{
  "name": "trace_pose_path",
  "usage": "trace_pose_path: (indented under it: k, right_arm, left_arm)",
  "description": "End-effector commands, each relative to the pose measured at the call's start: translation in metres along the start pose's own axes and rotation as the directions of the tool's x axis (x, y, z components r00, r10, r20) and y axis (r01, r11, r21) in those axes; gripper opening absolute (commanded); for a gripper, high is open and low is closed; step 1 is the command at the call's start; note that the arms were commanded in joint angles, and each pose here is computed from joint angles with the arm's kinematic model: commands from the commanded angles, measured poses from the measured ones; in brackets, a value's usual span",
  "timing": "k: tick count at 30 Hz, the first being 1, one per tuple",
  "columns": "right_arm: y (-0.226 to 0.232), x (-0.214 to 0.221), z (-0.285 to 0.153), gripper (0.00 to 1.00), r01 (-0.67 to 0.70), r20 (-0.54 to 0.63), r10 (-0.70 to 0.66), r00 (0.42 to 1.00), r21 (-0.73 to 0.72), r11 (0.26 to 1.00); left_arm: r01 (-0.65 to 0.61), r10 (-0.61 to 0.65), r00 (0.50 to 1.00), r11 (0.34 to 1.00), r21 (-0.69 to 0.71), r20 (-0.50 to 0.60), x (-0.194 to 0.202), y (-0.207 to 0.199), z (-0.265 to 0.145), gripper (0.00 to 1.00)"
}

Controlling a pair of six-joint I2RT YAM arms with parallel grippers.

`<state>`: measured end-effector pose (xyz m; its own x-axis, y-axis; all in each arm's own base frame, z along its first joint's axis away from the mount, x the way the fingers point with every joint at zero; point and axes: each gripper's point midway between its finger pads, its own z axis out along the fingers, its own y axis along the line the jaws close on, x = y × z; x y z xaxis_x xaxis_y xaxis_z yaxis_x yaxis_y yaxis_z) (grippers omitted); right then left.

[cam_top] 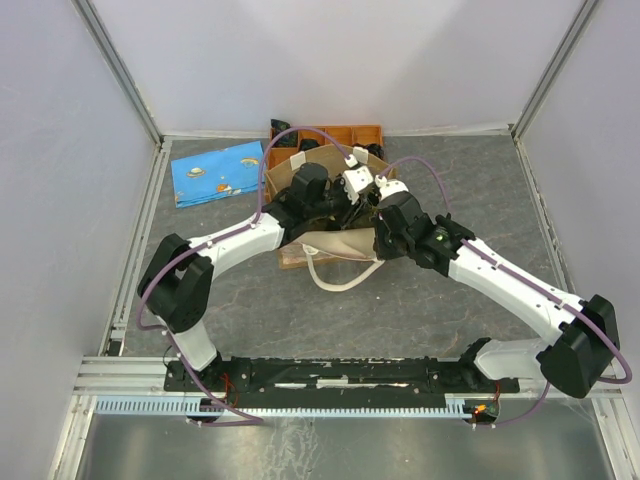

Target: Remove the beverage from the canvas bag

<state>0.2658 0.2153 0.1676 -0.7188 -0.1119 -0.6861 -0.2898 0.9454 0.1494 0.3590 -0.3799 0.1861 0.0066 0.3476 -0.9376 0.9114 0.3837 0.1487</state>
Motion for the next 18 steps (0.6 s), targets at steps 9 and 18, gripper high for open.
trace_pose_path:
  k: [9, 18]
  right_arm:
    - [0.012, -0.026, -0.005, 0.00, -0.013, 0.067, 0.015, 0.998, -0.041, 0.999]
    - [0.012, -0.026, -0.004, 0.00, -0.008, 0.064, 0.011, 0.998, -0.042, 0.999]
  left_arm:
    - [-0.059, 0.051, 0.997, 0.983, 0.174, 0.053, -0.012, -0.042, 0.000, 0.66]
    - [-0.085, 0.079, 0.994, 0.993, 0.076, 0.081, -0.030, -0.028, -0.012, 0.75]
